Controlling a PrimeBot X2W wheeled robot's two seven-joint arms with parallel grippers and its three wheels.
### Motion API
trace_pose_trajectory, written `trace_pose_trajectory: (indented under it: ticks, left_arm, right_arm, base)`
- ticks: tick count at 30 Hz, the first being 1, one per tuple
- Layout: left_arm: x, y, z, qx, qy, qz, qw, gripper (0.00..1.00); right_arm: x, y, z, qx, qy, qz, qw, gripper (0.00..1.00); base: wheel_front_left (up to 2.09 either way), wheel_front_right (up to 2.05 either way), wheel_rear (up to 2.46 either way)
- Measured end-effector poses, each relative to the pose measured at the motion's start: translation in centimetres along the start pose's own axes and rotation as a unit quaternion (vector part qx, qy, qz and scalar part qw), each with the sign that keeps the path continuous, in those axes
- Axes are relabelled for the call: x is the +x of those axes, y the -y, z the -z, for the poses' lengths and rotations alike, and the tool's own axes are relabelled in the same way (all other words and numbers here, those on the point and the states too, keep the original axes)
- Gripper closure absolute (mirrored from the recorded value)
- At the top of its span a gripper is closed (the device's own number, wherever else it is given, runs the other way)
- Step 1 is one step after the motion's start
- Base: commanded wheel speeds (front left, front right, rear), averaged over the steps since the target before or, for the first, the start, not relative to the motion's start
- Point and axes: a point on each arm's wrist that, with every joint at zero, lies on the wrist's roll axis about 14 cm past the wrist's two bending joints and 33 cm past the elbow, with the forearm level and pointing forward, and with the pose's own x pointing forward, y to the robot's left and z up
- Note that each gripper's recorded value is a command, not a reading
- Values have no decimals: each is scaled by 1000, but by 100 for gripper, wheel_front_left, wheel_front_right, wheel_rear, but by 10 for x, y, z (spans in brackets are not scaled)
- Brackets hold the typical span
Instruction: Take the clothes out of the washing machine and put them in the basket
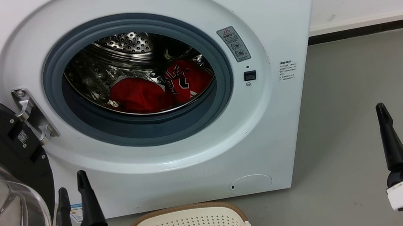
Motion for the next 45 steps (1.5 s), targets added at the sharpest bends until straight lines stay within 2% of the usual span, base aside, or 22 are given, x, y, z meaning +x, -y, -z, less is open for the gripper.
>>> trace_pose_trajectory:
  ticks: [12,21,25,39,45]
  left_arm:
    - [-5,24,-1,103,19,24,994,0]
    - [-11,30,6,167,18,31,985,0]
    - [-15,29,11,170,14,30,985,0]
    - [-26,26,22,239,11,41,970,0]
    - [-30,36,29,246,6,77,966,0]
  right_arm:
    - [-6,-15,-5,-89,12,-28,996,0]
    - [-10,-24,-6,-140,18,-44,989,0]
    - [-14,-28,-1,-157,13,-52,986,0]
    - [-26,-34,16,-211,-7,-72,975,0]
    - [-28,-31,18,-221,-8,-69,973,0]
  base:
    - [0,0,0]
    - [0,0,0]
    - [0,0,0]
    - [0,0,0]
    - [0,0,0]
